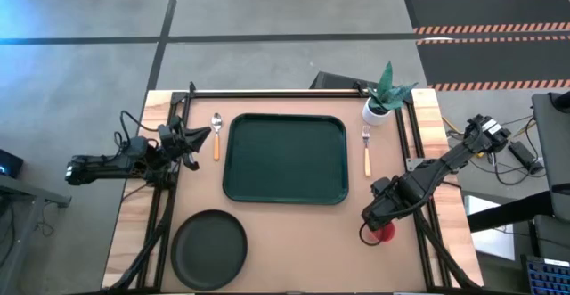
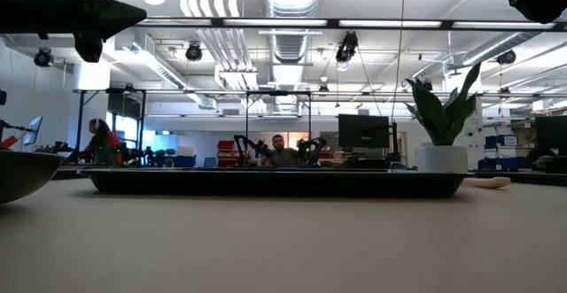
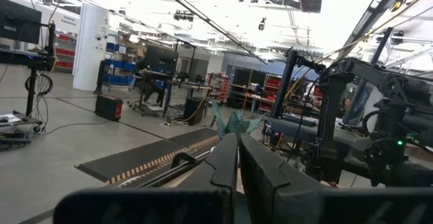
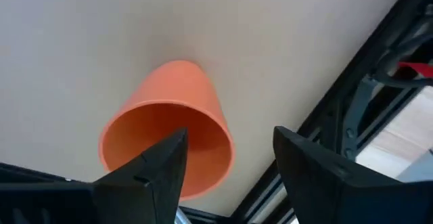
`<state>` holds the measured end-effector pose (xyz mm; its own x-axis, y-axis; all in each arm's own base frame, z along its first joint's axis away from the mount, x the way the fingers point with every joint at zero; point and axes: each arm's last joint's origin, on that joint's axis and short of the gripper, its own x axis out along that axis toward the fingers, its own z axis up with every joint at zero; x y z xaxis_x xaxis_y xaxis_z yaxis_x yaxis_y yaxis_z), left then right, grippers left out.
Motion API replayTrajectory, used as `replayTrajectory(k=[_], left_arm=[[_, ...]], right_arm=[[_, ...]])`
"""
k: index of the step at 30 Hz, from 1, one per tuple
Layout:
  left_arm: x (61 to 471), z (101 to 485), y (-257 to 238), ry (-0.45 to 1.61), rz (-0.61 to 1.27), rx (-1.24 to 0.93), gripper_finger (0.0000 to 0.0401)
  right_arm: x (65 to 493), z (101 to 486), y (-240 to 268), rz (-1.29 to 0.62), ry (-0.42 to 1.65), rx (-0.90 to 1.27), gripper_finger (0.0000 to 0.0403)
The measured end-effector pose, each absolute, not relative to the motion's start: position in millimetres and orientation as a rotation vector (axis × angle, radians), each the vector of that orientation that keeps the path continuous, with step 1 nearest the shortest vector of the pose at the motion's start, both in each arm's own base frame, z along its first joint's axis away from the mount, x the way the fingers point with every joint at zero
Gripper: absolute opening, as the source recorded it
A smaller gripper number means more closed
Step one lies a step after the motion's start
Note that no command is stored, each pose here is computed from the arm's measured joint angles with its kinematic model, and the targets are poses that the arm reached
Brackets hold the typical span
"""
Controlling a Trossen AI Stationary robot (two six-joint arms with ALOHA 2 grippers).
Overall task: Pick and place plate/cup/fork/spoon on tray
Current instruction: Put the orange cup on the black tray
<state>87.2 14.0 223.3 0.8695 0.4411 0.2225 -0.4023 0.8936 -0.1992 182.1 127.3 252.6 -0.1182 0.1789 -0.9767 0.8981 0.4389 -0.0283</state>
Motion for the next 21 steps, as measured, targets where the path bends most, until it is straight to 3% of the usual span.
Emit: replayTrajectory(k=[14, 17, 21], left_arm=[[87.3, 223.2, 14.0, -0.266, 0.443, -0.148, 0.0000], [87.2, 223.2, 14.0, -0.266, 0.443, -0.148, 0.0000], [87.3, 223.1, 14.0, -0.265, 0.443, -0.148, 0.0000]], right_arm=[[181.3, 208.0, 126.9, -0.753, 1.571, 0.992, 0.0200], [179.2, 202.8, 125.6, -0.766, 1.577, 0.983, 0.0163], [179.6, 201.3, 125.7, -0.758, 1.574, 0.987, 0.0064]])
